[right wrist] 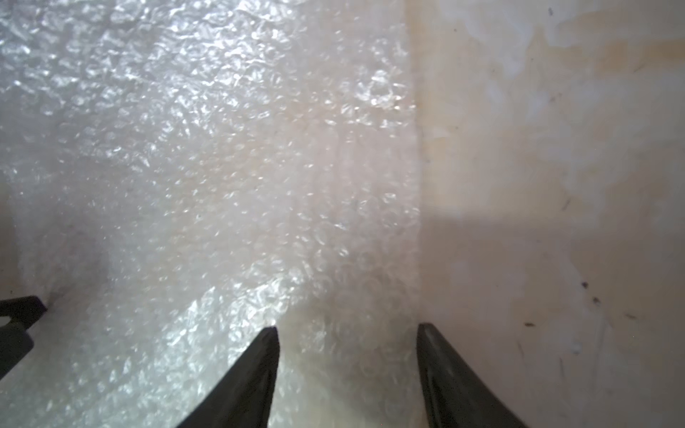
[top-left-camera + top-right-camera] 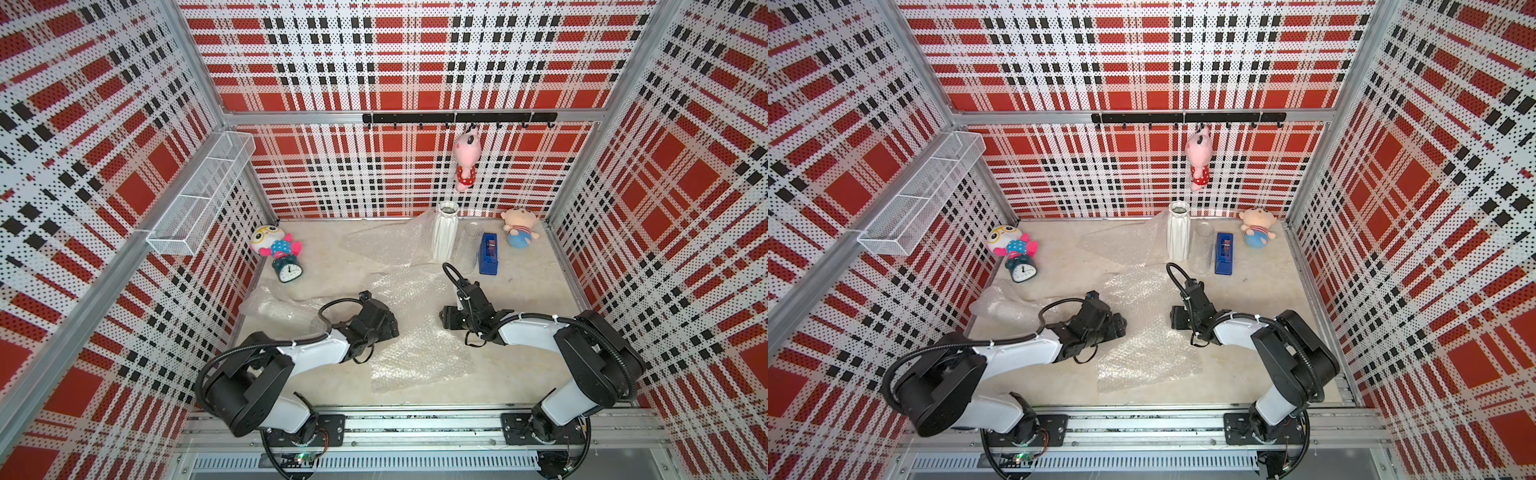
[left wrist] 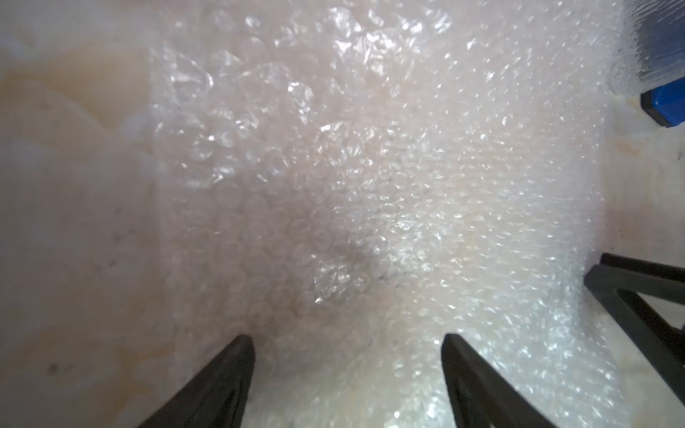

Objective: Wrap vases in bubble wrap
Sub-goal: Flatten out the bubble wrap at the center of the board.

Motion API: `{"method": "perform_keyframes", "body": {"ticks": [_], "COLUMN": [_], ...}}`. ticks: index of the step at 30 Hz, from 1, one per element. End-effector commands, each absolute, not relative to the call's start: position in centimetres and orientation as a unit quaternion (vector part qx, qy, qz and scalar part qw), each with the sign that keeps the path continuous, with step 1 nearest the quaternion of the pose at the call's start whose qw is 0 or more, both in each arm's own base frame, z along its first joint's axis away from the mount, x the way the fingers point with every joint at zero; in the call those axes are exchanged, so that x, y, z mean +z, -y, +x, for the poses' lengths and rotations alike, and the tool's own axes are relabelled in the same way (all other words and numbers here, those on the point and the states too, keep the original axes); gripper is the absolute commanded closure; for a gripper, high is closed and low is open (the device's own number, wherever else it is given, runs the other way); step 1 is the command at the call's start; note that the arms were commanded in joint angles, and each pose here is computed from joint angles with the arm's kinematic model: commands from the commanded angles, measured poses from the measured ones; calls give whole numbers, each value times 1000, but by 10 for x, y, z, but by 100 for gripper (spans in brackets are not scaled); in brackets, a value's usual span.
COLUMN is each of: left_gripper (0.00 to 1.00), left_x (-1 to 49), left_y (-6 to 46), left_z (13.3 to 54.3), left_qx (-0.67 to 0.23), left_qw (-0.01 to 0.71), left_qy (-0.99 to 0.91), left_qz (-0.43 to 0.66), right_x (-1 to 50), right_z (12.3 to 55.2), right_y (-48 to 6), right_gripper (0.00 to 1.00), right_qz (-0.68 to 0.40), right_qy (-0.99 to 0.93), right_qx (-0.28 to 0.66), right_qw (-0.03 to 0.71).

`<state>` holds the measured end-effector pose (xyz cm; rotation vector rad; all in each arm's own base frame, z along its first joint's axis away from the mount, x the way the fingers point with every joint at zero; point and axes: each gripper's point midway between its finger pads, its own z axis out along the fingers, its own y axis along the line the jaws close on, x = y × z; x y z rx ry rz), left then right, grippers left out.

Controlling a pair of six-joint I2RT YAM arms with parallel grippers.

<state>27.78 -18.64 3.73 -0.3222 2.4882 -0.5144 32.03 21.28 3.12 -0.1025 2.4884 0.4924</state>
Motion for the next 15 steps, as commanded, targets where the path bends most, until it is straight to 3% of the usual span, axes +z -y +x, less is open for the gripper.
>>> {"method": "perform_keyframes", "body": {"ticks": [1, 10, 15], "left_gripper": [18, 20, 23], "left_x": [57, 144, 112], "left_y": [167, 188, 194], "left_z": [299, 390, 415], "left_qx": [-217, -248, -243], "left_qw": [308, 394, 363], "left_qy": [-912, -878, -891], "left_qz": [-161, -110, -119], "right_x": [39, 81, 92], "right_z": [326, 334, 336], "right_y": [-218, -211, -211], "right_gripper": [36, 34, 34], "right_qz": [-59, -58, -54], "right_qy": [-932, -915, -908], "right_qx": [188, 179, 184], "right_qw": [306, 358, 372]}}
